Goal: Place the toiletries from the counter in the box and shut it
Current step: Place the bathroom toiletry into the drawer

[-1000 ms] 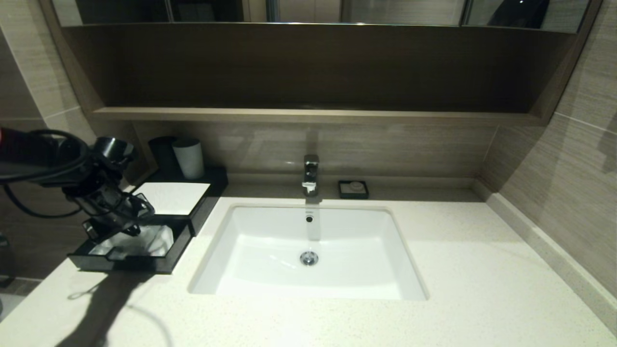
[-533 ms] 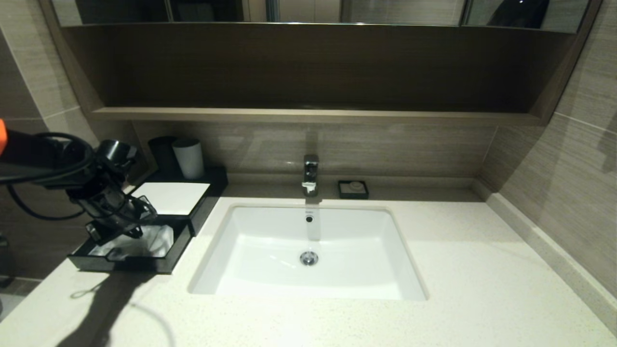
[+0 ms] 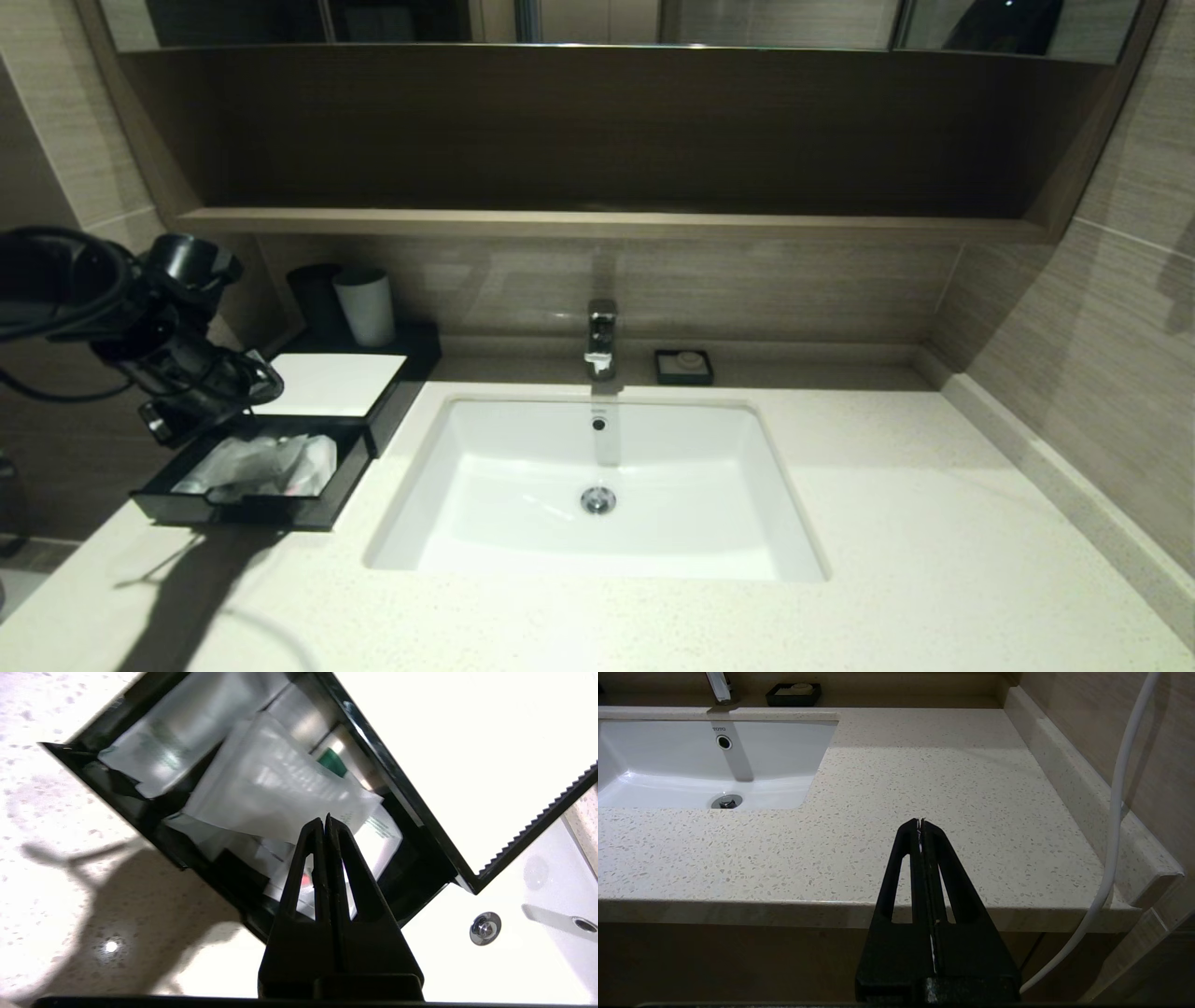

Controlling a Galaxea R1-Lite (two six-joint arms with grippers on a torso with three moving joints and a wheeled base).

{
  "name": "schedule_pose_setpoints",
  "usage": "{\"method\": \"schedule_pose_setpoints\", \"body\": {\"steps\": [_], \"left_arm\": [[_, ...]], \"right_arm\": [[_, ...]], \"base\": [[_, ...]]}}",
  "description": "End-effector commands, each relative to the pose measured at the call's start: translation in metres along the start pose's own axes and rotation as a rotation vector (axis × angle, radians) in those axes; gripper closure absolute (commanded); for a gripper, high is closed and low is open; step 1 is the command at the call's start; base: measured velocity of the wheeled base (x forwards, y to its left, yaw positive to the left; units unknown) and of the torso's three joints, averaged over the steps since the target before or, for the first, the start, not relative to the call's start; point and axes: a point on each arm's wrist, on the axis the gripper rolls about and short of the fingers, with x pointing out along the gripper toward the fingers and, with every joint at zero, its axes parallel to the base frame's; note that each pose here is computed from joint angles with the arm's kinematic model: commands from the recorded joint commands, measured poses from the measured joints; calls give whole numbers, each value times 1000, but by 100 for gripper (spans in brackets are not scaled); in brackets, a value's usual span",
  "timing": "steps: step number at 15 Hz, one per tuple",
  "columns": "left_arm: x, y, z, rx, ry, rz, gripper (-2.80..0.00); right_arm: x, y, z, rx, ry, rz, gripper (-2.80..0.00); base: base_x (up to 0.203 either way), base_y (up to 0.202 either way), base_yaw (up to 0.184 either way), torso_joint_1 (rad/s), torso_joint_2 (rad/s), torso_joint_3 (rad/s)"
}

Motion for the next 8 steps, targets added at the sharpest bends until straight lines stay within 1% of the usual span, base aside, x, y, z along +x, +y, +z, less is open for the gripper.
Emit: {"method": "schedule_pose_setpoints", "body": {"steps": [1,3,5,8], "left_arm": [[-6,9,4,-20,-9,15,0],[0,16,4,-22,23,53,0],[5,23,2,-3,69,93,0],[6,27,-2,11,91,110,0]], "right_arm": [[0,0,0,0,1,0,0],[0,0,0,0,0,0,0],[0,0,0,-1,0,1,0],[0,0,0,-1,0,1,0]], "base": [[0,0,0,0,0,0],[0,0,0,0,0,0],[0,0,0,0,0,0],[0,0,0,0,0,0]]}}
